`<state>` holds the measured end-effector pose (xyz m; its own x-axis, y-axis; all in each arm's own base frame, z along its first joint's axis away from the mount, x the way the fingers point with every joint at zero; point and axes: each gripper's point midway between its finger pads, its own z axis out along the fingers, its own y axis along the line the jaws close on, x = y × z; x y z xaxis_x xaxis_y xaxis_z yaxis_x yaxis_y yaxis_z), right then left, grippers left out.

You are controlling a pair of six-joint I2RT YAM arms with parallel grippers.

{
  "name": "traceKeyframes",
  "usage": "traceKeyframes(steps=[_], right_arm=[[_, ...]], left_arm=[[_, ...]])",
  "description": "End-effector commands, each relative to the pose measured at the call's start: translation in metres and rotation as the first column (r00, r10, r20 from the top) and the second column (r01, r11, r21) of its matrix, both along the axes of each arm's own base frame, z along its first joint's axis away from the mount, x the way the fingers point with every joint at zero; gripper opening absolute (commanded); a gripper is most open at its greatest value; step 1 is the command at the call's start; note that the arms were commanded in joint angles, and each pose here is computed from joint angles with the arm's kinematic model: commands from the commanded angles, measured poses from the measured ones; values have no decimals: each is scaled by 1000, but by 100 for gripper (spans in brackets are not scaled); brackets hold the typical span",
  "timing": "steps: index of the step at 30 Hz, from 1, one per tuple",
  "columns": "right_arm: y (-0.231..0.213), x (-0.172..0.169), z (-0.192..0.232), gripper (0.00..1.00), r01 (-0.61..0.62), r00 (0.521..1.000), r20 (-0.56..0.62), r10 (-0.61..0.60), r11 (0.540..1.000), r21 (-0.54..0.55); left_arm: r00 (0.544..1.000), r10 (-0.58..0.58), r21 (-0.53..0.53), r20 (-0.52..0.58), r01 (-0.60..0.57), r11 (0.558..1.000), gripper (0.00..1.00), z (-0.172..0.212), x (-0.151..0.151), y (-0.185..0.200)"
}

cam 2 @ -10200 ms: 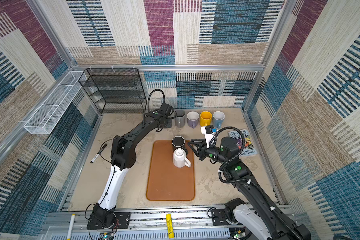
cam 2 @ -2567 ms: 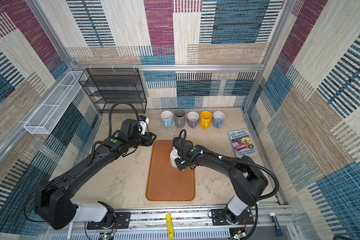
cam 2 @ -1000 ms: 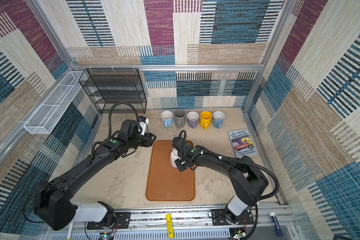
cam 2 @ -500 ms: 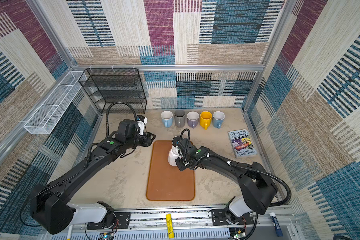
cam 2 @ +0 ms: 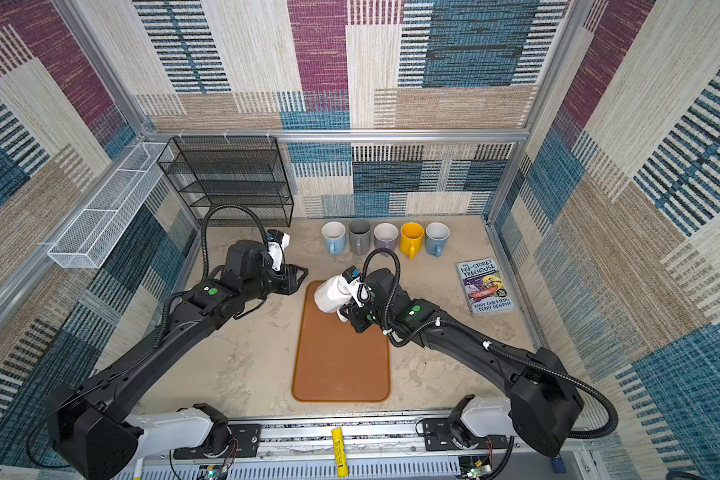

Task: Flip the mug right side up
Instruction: 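Rotate the white mug sideways with the right gripper while the left gripper approaches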

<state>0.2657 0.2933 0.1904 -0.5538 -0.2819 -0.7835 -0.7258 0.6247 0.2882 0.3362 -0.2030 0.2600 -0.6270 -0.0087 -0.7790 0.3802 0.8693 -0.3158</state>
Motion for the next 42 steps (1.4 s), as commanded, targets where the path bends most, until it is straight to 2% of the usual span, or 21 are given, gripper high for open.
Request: traceKeyframes(steps=[1, 6, 13, 21, 24, 27, 35, 42], right_arm=[[13, 10, 56, 0, -91, 986, 158, 61, 977, 191], [4, 15, 89, 0, -158, 970, 222, 95, 944, 289], [-2, 12, 127, 0, -275, 939, 303, 164, 886, 374], [-4, 8, 162, 0, -344, 909, 371, 188, 842, 416], [-4, 4, 174, 0, -369, 899, 392, 196, 822, 435], [-4, -1, 185, 0, -402, 885, 414, 212, 795, 454], [-4, -16, 206, 0, -471, 855, 456, 247, 737, 485], [-4, -23, 214, 0, -514, 834, 481, 271, 701, 494]], left_arm=[[999, -27, -29, 21, 28, 999, 47, 10, -4, -4], [997, -53, -60, 50, 56, 997, 47, 20, -10, -6], [967, -197, -146, 160, 221, 964, 46, 44, -33, -25], [931, -252, -208, 266, 311, 927, 46, 67, -52, -29], [909, -282, -249, 307, 363, 898, 45, 77, -61, -35], [878, -308, -311, 367, 428, 849, 45, 90, -68, -43], [787, -409, -356, 463, 587, 727, 45, 108, -92, -57], [755, -422, -382, 502, 631, 675, 45, 119, -98, -60]])
